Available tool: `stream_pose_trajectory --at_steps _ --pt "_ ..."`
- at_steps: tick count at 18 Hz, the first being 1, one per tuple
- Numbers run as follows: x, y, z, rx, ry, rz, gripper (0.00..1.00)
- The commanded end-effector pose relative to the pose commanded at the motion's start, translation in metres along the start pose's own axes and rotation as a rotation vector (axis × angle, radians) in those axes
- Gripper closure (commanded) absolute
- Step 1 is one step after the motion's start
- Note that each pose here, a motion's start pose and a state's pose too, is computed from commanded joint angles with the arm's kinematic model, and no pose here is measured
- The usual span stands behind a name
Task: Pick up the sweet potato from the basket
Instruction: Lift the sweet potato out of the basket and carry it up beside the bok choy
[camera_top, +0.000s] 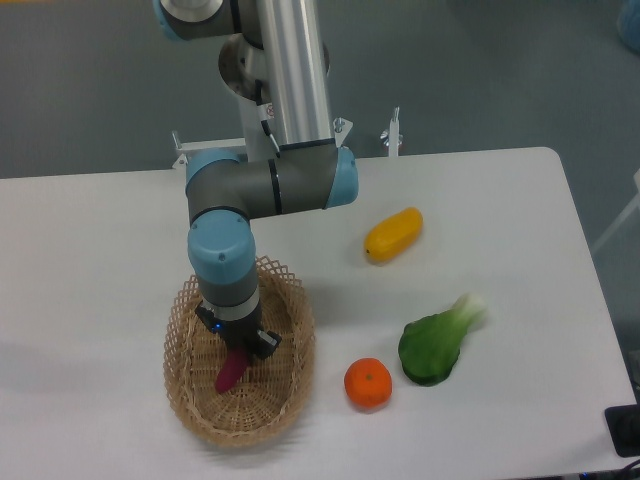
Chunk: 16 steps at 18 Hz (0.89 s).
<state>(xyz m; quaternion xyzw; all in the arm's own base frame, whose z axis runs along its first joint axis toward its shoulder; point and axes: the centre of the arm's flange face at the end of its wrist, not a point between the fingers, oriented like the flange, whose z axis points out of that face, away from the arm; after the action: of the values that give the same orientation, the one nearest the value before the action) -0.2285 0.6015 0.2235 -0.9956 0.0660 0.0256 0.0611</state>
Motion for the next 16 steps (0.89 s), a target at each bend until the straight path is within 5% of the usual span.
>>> stream_pose_trajectory --at_steps 7,11,16 --pt "-0.030 -0.003 -0.075 0.091 -0.092 0.028 0.60" --pt "-0.072 0.031 -0.119 0.118 -0.138 -0.042 0.60" --pt "-0.141 0.097 -0.159 0.094 -0.177 -0.007 0.60"
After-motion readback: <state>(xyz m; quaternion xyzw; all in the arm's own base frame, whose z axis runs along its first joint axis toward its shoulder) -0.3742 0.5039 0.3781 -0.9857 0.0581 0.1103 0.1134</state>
